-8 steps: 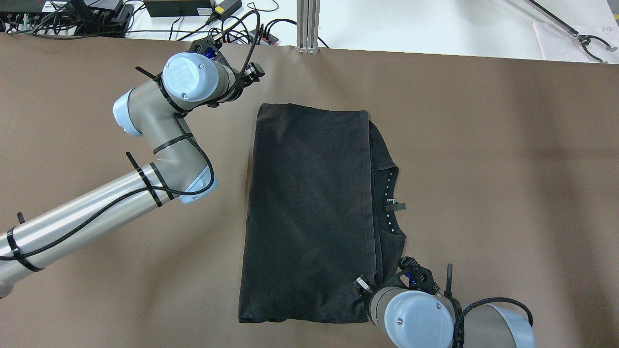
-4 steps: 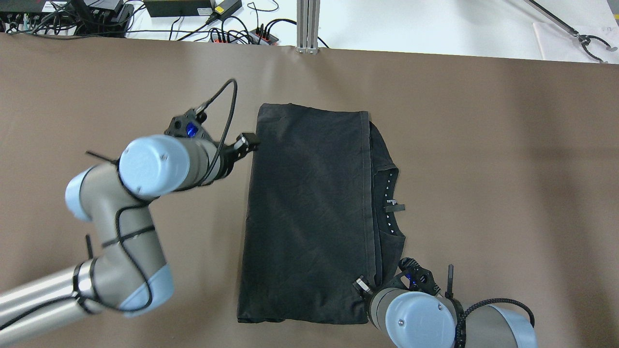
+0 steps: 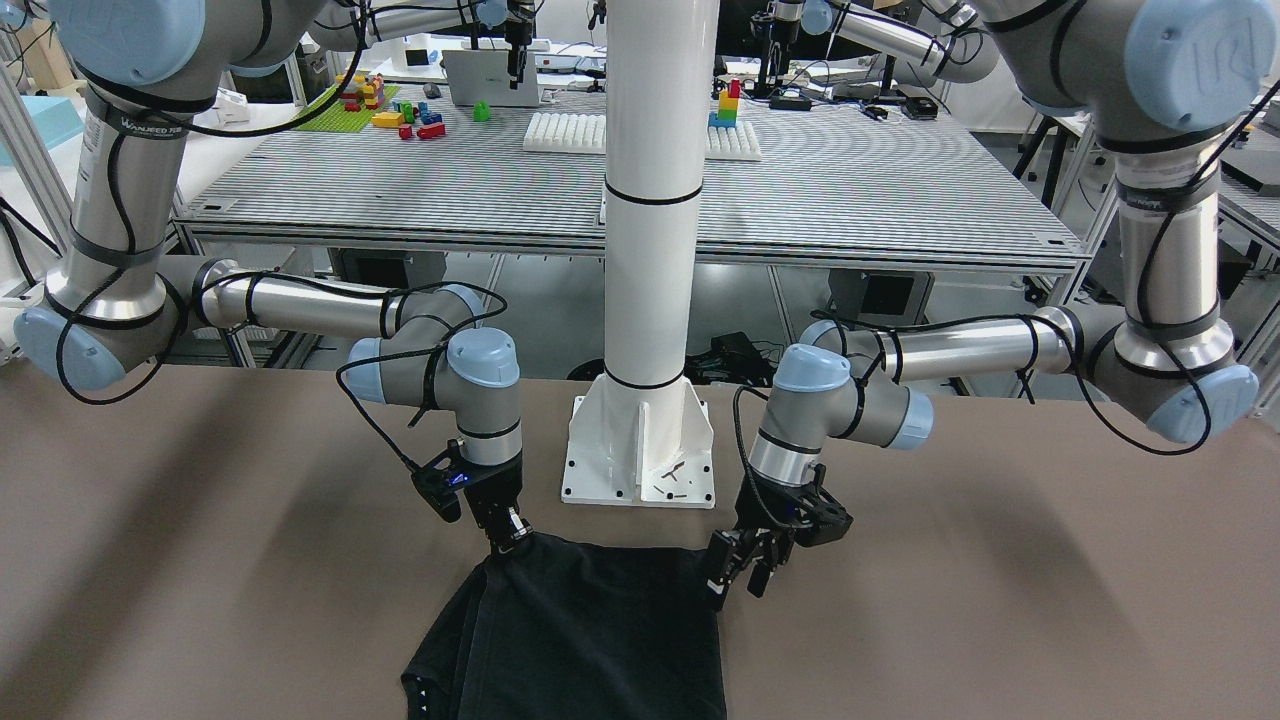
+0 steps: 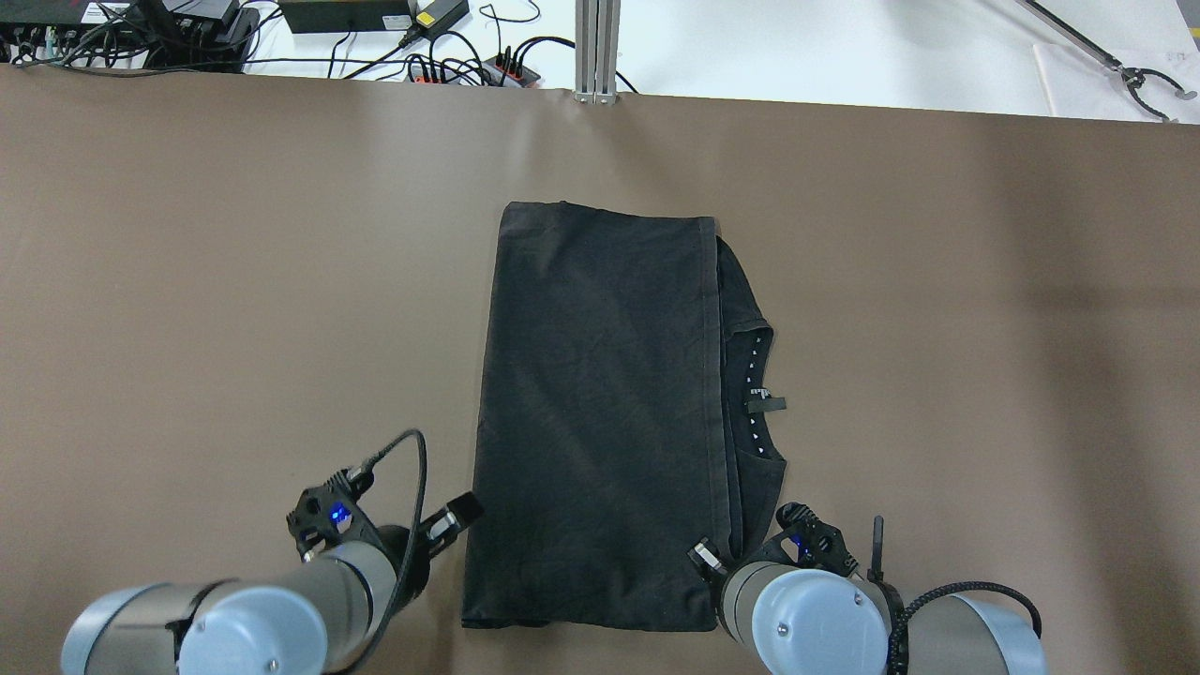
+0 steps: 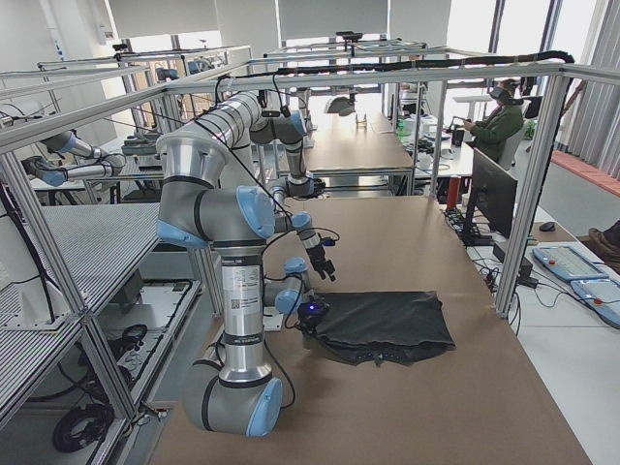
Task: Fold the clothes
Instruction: 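Lower the left gripper to the shirt's other near corner and grip it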
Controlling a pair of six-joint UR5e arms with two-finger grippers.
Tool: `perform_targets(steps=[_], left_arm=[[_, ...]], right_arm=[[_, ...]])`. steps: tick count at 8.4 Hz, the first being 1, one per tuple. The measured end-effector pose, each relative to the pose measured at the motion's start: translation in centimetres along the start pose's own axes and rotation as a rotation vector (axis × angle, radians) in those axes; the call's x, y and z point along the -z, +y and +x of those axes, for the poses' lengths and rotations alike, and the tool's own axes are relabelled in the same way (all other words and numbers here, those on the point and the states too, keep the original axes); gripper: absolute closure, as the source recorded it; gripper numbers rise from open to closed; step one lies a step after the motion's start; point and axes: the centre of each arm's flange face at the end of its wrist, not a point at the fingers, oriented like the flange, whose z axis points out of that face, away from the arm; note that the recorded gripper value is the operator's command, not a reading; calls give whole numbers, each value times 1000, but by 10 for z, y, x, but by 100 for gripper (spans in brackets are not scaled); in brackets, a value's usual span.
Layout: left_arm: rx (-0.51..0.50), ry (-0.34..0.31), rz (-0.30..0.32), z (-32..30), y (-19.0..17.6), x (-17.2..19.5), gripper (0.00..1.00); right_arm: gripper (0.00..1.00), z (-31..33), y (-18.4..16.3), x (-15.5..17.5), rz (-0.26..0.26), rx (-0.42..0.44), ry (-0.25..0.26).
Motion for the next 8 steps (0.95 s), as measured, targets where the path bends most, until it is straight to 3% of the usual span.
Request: perform_targets(steps=[1,3,5,8], left_arm=[[7,-21,-12,-26,29,-2,44],[30,-44,-33,-56,65,-3,49],[47,-48,-36,-64,81,-5,49],[49,-51,-38,-63,93,-12,63]], right_arm=[[100,0,0,0,1,0,0],[100,1,0,-2,3,1,2],[100,3,-1,-4,6,3,8],[100,5,-2,-6,10,3,13]])
